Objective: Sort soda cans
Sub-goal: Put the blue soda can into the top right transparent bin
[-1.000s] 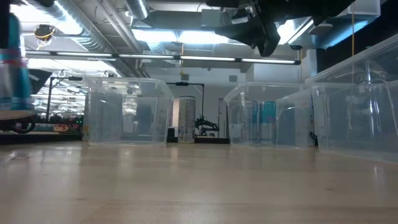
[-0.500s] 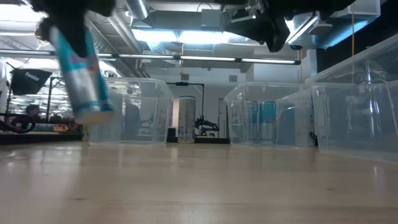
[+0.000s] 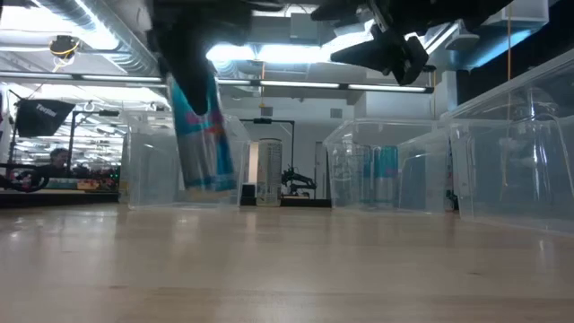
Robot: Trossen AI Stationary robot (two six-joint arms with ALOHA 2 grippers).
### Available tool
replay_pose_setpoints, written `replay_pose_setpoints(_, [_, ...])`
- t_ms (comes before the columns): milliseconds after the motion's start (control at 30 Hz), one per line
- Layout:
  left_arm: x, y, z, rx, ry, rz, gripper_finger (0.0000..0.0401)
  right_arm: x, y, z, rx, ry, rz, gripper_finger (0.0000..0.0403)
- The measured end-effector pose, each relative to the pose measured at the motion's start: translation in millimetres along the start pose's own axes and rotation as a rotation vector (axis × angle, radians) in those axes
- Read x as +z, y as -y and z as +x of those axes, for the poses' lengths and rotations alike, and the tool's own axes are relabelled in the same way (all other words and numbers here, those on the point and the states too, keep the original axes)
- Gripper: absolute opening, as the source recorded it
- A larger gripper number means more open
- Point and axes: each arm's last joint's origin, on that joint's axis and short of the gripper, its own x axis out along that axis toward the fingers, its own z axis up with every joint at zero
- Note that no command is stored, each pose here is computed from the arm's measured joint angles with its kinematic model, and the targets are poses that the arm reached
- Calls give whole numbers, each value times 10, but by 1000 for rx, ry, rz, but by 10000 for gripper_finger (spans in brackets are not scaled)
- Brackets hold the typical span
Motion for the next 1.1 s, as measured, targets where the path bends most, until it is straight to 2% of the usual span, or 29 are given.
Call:
replay_pose_setpoints(133, [131,29,157,-44,-70,52,232,-7,-25,0,26,-7,21,340])
replay_pose_setpoints(333, [194,28,233,-46,-87,84,236,-10,-38,-1,39,-11,25,340])
replay_pose_setpoints(700, [202,37,233,-60,-79,114,299,-12,-42,-1,44,-12,26,340])
replay_pose_setpoints(900, [256,38,98,-52,-79,119,311,-12,-42,-1,44,-12,26,340])
replay_pose_setpoints(1100, [162,33,-200,47,-104,138,310,-12,-42,0,44,-12,26,340])
